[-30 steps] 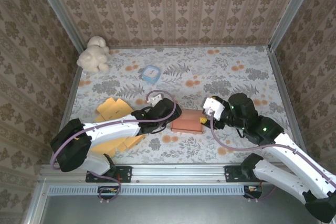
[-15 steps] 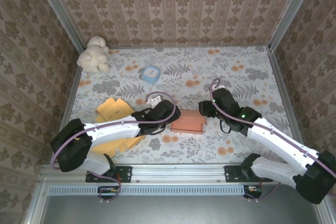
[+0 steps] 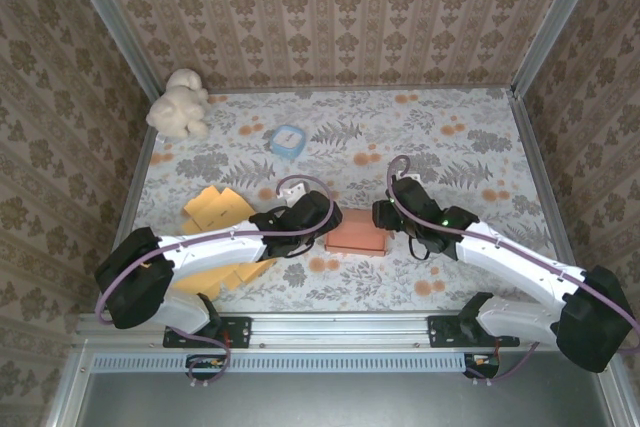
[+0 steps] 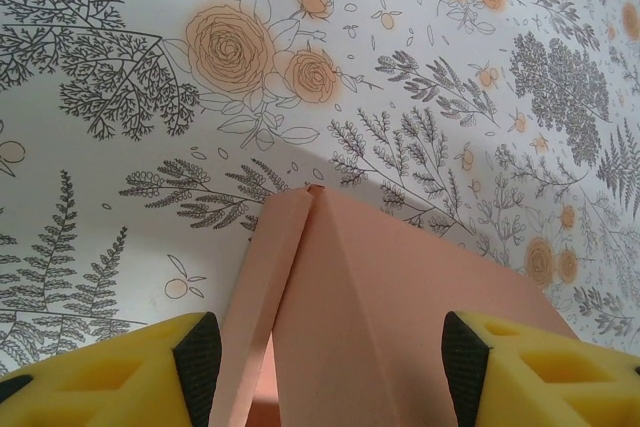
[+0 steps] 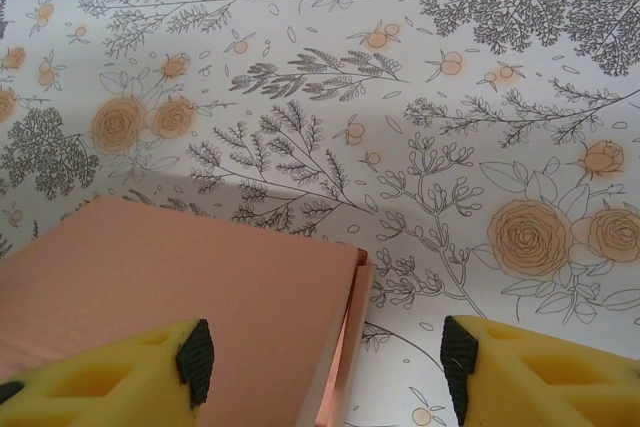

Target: Fold the paper box

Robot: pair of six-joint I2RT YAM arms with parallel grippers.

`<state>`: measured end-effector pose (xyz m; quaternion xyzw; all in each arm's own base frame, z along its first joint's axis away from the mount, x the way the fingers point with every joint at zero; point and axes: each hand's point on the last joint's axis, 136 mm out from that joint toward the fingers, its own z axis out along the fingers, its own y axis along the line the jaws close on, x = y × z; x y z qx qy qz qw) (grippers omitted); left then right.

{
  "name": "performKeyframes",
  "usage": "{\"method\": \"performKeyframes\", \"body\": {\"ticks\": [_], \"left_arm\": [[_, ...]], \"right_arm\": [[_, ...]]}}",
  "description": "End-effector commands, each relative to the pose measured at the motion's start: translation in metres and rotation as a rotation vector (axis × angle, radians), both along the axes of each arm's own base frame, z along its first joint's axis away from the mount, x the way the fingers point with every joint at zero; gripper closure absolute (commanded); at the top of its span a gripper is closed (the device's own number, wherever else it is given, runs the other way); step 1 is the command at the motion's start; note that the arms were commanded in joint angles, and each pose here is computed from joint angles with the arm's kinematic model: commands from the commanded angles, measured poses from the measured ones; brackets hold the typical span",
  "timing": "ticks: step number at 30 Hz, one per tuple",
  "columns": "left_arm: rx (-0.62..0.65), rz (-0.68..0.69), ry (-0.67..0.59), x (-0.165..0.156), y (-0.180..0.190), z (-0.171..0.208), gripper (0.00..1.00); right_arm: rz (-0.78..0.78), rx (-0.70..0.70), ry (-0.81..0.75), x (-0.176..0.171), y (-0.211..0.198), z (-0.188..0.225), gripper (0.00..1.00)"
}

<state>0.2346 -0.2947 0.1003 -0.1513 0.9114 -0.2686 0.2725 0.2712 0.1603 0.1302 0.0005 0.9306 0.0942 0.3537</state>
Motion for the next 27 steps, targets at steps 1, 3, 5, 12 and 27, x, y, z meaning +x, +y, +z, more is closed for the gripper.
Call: {"method": "performKeyframes", "body": {"ticks": [1,3,5,12,27], "left_arm": [[0.030,0.004,-0.004,-0.004,0.008,-0.001,0.37],[0.031,0.000,-0.004,-0.004,0.007,-0.001,0.37],[0.033,-0.001,-0.003,-0.004,0.008,-0.002,0.37],[0.048,-0.007,-0.003,-0.005,0.010,-0.004,0.36],[0.097,-0.029,-0.022,-0.008,0.017,0.002,0.31]], "right_arm": [[-0.029,-0.019,-0.005,0.000,-0.004,-0.008,0.35],[-0.022,-0.030,0.001,-0.003,-0.003,-0.012,0.35],[-0.017,-0.044,0.006,-0.005,-0.003,-0.017,0.35],[-0.014,-0.056,0.011,-0.009,-0.003,-0.028,0.35],[-0.009,-0.096,0.038,-0.017,-0.003,-0.056,0.35]]}}
